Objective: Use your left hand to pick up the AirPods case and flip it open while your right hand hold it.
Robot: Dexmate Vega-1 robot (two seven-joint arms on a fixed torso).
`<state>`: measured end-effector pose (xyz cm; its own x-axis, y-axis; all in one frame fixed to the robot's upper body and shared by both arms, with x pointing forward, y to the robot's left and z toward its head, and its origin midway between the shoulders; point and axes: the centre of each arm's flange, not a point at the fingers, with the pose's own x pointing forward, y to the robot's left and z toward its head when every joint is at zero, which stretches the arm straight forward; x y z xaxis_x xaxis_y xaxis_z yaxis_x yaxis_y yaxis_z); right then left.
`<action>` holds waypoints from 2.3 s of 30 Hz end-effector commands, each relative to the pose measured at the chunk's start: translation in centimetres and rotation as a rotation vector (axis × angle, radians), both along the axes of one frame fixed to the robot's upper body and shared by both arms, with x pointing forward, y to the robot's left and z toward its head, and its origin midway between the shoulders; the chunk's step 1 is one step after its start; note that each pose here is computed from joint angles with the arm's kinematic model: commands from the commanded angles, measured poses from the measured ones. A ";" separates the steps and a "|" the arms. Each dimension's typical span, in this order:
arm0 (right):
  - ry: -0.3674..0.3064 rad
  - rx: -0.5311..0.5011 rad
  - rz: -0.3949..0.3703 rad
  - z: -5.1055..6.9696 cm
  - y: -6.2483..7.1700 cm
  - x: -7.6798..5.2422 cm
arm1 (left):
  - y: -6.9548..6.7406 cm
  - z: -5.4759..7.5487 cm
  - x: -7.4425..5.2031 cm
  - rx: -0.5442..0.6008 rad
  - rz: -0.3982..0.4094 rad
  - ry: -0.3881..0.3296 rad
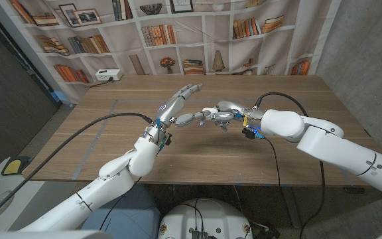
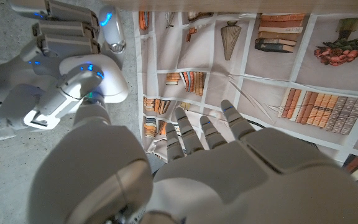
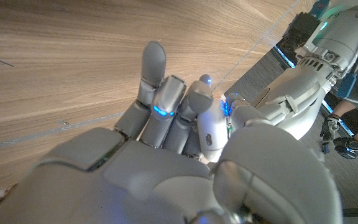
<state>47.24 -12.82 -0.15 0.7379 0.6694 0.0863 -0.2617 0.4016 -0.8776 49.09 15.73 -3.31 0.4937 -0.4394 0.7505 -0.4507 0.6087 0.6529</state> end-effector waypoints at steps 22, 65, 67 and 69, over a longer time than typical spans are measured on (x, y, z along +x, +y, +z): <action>-0.042 -0.106 -0.016 -0.2 1.4 -0.7 | 1.2 -0.4 -0.2 -0.052 0.007 -0.004; -0.062 -0.126 -0.014 -0.2 1.9 -0.3 | 2.0 -1.3 0.0 -0.097 -0.011 0.014; -0.068 -0.132 -0.012 -0.2 2.0 -0.4 | 2.0 -1.4 0.1 -0.097 -0.010 0.016; -0.066 -0.134 -0.013 -0.1 2.0 -0.4 | 2.0 -1.4 0.1 -0.097 -0.012 0.019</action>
<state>46.64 -10.86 -0.35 0.7426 0.6679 0.0496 -0.1923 0.2837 -0.9394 49.05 17.64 -4.55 0.5019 -0.3724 0.7806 -0.4386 0.6683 0.6008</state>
